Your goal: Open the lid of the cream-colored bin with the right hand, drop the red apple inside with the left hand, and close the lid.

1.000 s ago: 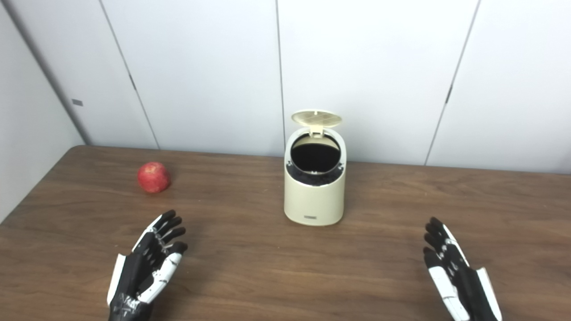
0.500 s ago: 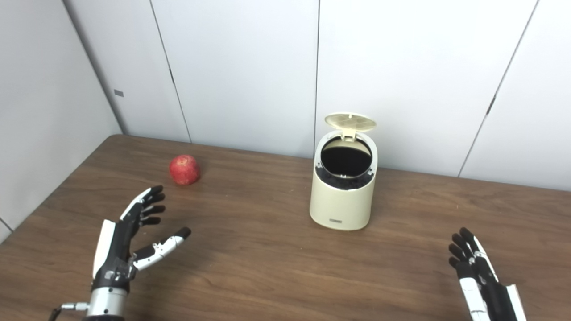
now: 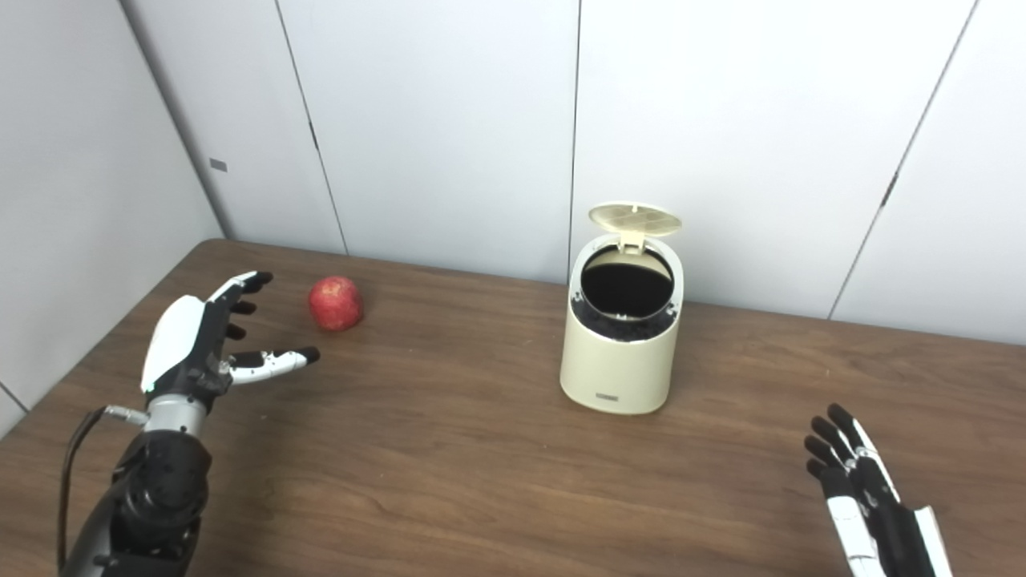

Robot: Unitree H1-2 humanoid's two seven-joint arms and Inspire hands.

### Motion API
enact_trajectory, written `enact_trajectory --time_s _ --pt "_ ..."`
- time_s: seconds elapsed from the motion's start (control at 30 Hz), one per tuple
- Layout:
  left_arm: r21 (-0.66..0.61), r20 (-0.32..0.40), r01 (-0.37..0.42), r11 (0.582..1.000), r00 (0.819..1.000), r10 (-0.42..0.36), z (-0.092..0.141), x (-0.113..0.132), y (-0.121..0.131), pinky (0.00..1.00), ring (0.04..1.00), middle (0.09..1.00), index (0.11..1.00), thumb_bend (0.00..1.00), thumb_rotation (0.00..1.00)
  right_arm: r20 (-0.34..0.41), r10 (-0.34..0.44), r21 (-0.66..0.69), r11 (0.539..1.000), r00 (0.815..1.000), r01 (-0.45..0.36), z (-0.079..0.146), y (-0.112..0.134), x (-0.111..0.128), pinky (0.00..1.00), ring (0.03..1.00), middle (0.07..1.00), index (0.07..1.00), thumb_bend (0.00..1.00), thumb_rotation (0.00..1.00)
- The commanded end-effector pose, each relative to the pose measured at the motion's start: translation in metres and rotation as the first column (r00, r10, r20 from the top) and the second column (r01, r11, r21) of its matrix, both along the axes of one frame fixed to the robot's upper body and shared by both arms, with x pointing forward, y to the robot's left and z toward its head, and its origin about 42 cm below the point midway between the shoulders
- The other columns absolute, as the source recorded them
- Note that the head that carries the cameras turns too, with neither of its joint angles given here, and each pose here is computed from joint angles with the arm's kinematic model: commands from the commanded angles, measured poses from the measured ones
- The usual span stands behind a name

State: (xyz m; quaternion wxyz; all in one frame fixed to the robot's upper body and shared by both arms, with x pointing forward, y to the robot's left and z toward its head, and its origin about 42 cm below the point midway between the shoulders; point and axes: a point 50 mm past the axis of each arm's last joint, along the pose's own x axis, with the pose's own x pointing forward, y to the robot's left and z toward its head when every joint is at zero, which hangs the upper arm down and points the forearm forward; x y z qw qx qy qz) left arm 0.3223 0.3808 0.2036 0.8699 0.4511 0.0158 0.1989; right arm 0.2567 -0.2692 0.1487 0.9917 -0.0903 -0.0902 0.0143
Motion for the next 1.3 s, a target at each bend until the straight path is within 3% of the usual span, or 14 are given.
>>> enact_trajectory --time_s 0.0,0.47,0.57,0.63,0.73,0.9,1.07,1.27 --pt "0.092 0.061 -0.008 0.996 0.998 0.002 0.024 0.022 0.005 0.68 0.822 0.865 0.857 0.89 0.22 0.07 0.007 -0.016 1.0 0.998 -0.006 0.013 0.0 0.004 0.85 0.88 0.901 0.925 0.42 0.86" --pt "0.184 -0.071 0.023 0.983 0.997 -0.01 0.029 0.095 -0.004 0.67 0.854 0.886 0.872 0.9 0.26 0.088 0.006 -0.022 1.0 0.996 -0.004 0.018 0.004 0.002 0.86 0.888 0.91 0.934 0.37 0.82" --pt "0.2 -0.09 0.035 0.979 0.996 -0.017 0.033 0.106 -0.005 0.58 0.792 0.853 0.864 0.9 0.25 0.082 0.004 -0.023 1.0 0.997 -0.002 0.018 0.004 0.001 0.86 0.89 0.91 0.932 0.36 0.83" --pt "0.237 -0.115 0.044 0.971 0.993 -0.017 0.035 0.113 -0.007 0.63 0.83 0.863 0.863 0.91 0.27 0.081 0.004 -0.017 1.0 0.997 -0.003 0.019 0.006 0.001 0.87 0.891 0.911 0.932 0.35 0.83" --pt "0.323 -0.149 0.054 0.945 0.989 -0.005 0.036 0.119 -0.009 0.7 0.868 0.881 0.865 0.89 0.28 0.08 0.011 -0.011 1.0 0.997 -0.01 0.019 0.009 0.001 0.87 0.899 0.919 0.938 0.33 0.82" --pt "0.407 -0.187 0.054 0.912 0.982 0.026 0.034 0.126 -0.009 0.66 0.837 0.873 0.855 0.87 0.25 0.075 0.016 -0.036 0.999 0.997 -0.014 0.02 0.013 0.0 0.85 0.906 0.925 0.94 0.32 0.84" --pt "0.416 -0.212 0.057 0.908 0.977 0.036 0.035 0.13 -0.007 0.65 0.839 0.869 0.84 0.88 0.22 0.075 0.019 -0.025 1.0 0.997 -0.017 0.02 0.013 -0.001 0.88 0.915 0.925 0.938 0.31 0.83" --pt "0.408 -0.278 0.052 0.912 0.958 0.07 0.033 0.134 -0.007 0.59 0.775 0.838 0.789 0.86 0.16 0.071 0.026 -0.024 0.999 0.997 -0.024 0.02 0.013 -0.001 0.88 0.916 0.926 0.943 0.31 0.84"
